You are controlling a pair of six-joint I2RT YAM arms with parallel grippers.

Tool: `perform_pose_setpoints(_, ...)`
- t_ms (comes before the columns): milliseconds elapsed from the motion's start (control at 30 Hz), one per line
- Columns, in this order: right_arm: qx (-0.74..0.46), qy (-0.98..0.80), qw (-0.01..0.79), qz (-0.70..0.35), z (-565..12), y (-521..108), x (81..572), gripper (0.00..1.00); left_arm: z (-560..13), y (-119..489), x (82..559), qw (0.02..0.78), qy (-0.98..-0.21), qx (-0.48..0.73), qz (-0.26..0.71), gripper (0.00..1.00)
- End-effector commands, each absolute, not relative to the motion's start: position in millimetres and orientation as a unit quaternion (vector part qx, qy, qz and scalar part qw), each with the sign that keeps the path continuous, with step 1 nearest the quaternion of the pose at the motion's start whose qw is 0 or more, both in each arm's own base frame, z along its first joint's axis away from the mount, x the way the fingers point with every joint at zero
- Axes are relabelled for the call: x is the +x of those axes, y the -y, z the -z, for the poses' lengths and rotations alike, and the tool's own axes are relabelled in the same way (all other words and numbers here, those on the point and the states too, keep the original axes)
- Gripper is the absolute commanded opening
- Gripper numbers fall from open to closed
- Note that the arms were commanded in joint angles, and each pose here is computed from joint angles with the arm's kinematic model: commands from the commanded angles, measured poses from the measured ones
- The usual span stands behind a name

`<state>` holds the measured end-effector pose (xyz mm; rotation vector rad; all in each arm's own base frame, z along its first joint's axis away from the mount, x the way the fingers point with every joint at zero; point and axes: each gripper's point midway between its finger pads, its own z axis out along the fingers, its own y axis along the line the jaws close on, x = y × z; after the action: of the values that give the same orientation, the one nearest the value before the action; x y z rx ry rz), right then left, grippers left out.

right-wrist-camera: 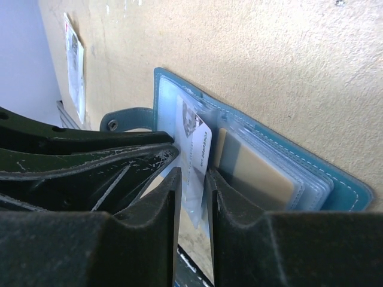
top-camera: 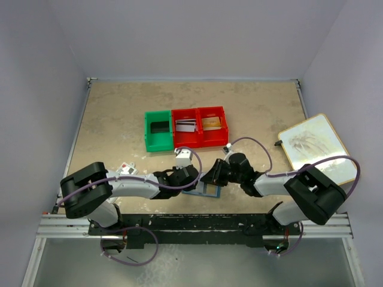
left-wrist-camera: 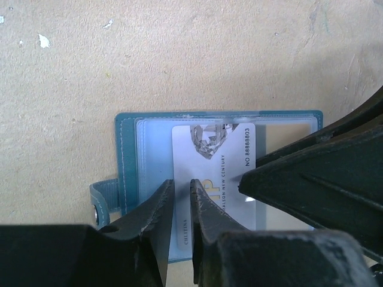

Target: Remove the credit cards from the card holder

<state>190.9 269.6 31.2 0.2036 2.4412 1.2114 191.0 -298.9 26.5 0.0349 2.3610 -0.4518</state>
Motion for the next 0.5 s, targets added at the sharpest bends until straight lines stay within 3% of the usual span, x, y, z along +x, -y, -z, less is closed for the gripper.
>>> perform_pose_setpoints(0,0.081,-0.864,0.227,-0.441,-39.6,-274.9,206.3,0.25,-23.7,292.9,188.5,0.357,-0.919,0.017,0.165,0.14)
perform_pose_setpoints(467,0.040,-0.855,0.212,-0.471,-39.8,-286.5,198.3,0.17,-26.2,287.8,190.5,0.363,-0.918,0.011,0.157,0.13)
